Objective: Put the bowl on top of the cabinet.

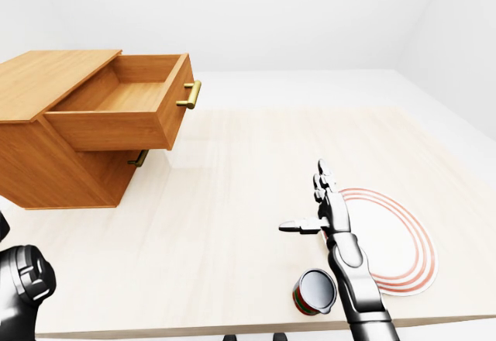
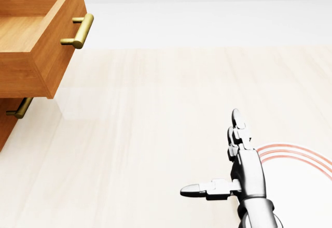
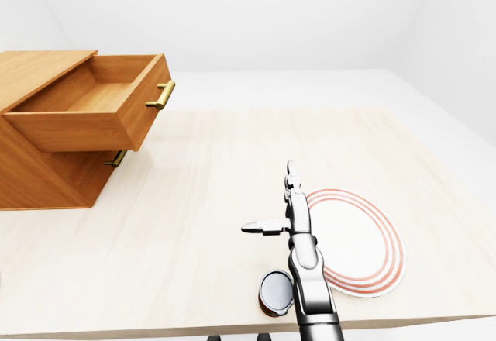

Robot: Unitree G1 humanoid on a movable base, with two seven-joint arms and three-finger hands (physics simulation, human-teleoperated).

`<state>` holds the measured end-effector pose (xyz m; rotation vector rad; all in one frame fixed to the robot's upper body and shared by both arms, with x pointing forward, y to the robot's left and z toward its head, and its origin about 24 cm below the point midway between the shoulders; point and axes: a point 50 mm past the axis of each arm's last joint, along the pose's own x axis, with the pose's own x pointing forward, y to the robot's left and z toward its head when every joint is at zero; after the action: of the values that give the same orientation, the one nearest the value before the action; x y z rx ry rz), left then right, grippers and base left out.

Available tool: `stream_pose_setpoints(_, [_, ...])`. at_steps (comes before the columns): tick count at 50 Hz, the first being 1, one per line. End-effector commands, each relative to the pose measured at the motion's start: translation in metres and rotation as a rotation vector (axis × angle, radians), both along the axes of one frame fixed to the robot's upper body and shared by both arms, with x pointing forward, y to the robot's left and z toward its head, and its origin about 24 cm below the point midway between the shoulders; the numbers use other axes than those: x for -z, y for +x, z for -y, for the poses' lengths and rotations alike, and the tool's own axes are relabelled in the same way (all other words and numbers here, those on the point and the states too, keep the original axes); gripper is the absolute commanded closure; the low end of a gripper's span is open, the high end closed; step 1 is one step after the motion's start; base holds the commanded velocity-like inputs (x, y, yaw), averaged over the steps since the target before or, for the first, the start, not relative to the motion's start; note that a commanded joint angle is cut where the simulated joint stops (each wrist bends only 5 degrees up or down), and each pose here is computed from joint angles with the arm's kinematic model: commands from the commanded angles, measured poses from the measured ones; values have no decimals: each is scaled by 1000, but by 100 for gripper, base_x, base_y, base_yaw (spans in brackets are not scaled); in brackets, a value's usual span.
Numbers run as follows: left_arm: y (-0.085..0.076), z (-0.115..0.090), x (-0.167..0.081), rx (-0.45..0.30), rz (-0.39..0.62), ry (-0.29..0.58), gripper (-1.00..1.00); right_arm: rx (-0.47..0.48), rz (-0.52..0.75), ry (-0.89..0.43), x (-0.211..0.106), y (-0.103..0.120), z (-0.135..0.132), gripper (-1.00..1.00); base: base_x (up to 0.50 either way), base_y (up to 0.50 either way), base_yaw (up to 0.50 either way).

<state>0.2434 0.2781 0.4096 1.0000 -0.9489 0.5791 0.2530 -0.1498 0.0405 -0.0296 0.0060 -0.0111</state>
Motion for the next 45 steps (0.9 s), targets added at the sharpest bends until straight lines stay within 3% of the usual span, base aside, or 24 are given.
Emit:
stream_pose_setpoints(1, [22,-46,4,-130,-7,-104,98,-1,-1,-1,1,-1,0,-100,0,0,0])
stream_pose_setpoints(12, [40,-87,23,-309,-84,-231,98,-4,-3,-2,2,0,-1,-100,0,0,0])
stream_pose_setpoints(21, [47,-111,37,-476,-120,-275,98,-1,-2,-2,1,0,0,-100,0,0,0])
stream_pose_setpoints(33, [53,-132,59,-621,-182,-321,98,-2,-2,-3,2,0,0,-100,0,0,0])
stream_pose_setpoints(45, [59,-139,88,-726,-232,-313,98,-3,-2,-3,2,1,-1,-100,0,0,0])
